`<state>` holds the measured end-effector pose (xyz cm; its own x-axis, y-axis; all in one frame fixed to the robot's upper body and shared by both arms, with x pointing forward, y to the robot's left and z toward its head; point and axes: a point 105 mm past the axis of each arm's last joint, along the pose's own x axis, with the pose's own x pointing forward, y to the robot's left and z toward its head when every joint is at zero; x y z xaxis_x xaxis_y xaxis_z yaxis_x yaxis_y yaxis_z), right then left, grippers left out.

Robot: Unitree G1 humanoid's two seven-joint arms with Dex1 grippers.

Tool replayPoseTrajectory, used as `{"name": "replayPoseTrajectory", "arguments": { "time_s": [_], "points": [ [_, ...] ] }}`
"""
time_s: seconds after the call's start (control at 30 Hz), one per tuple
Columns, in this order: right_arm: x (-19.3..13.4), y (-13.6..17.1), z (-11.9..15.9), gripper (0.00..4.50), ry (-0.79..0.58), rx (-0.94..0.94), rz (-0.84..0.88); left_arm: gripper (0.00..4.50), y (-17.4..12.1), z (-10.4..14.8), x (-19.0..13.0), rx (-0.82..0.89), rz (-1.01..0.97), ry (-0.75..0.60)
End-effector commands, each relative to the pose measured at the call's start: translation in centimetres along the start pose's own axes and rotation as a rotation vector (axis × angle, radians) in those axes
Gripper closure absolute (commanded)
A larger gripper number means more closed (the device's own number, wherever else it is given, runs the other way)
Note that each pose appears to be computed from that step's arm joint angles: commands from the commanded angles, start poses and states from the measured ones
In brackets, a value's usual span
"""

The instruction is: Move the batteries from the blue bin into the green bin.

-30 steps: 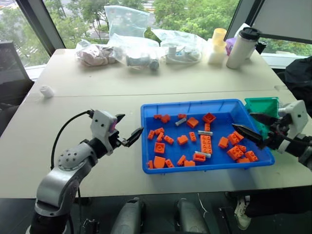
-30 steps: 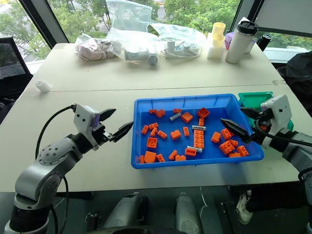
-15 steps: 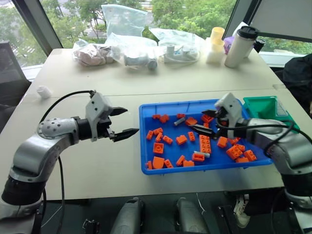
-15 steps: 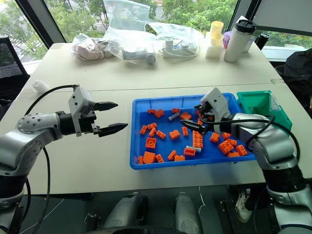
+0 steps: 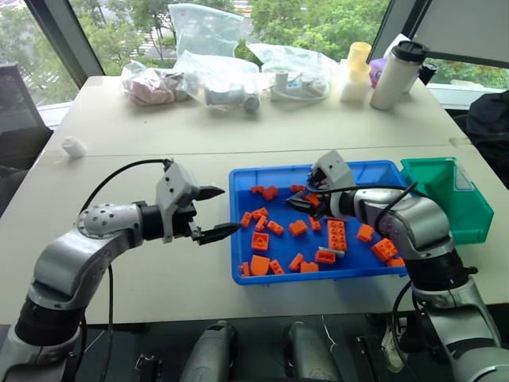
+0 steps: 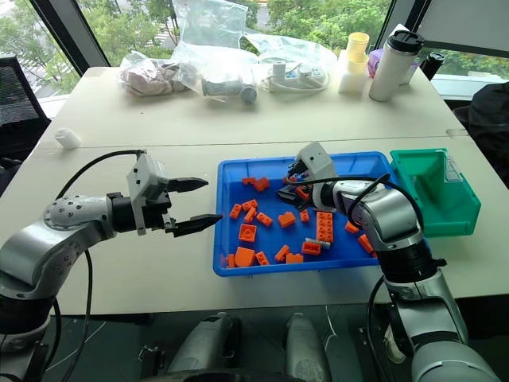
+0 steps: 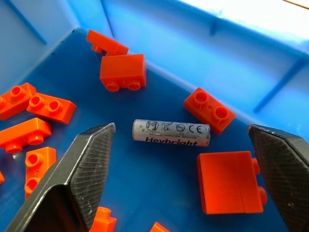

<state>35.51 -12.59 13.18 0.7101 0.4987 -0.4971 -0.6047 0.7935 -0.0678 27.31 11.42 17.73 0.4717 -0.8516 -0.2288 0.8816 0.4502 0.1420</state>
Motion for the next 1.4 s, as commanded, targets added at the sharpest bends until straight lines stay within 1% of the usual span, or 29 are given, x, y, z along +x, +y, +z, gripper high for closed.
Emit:
{"name": "replayPoseTrajectory", "arguments": {
  "time_s": [0.03,0.27,0.57,0.6,0.63,0.7,1.1,1.17,1.27,1.3,1.33,1.4],
  "points": [
    [-0.1,0.9,1.3,0.02,-0.031,-0.026,0.006,0.00,-0.5,0.4,0.1,0.024,-0.001,-0.017],
    [0.8,1.7,0.6,0.02,-0.005,0.015,0.019,0.00,-0.7,0.2,0.6,0.029,-0.002,-0.022],
    [1.9,2.0,-0.8,0.02,0.062,-0.032,0.008,0.00,-0.1,0.1,0.9,0.038,0.032,-0.036],
    [2.0,1.9,-0.8,0.53,0.061,-0.033,0.004,0.00,-0.1,0.1,0.9,0.038,0.034,-0.036],
    [2.0,1.9,-0.8,0.90,0.060,-0.034,0.001,0.00,-0.1,0.1,0.9,0.037,0.033,-0.036],
    [2.0,1.8,-0.7,1.84,0.054,-0.036,-0.004,0.00,-0.1,-0.1,1.0,0.035,0.032,-0.030],
    [1.5,2.0,-0.3,1.84,0.026,-0.032,0.002,0.00,0.0,-0.3,1.0,0.033,0.020,-0.020],
    [1.0,1.9,0.2,1.84,-0.006,-0.060,0.002,0.00,0.0,-0.4,1.0,0.033,0.018,-0.018],
    [0.2,2.2,1.4,1.04,-0.075,-0.143,0.031,0.00,0.0,-0.5,1.0,0.033,0.014,-0.011],
    [0.0,2.2,2.0,0.57,-0.108,-0.183,0.026,0.00,0.0,-0.5,1.0,0.033,0.012,-0.010],
    [0.0,2.2,2.1,0.07,-0.112,-0.200,0.031,0.00,0.0,-0.5,1.0,0.034,0.011,-0.009],
    [-0.1,2.6,3.0,0.07,-0.163,-0.279,0.069,0.00,0.0,-0.6,1.0,0.034,0.009,-0.008]
  ]
}}
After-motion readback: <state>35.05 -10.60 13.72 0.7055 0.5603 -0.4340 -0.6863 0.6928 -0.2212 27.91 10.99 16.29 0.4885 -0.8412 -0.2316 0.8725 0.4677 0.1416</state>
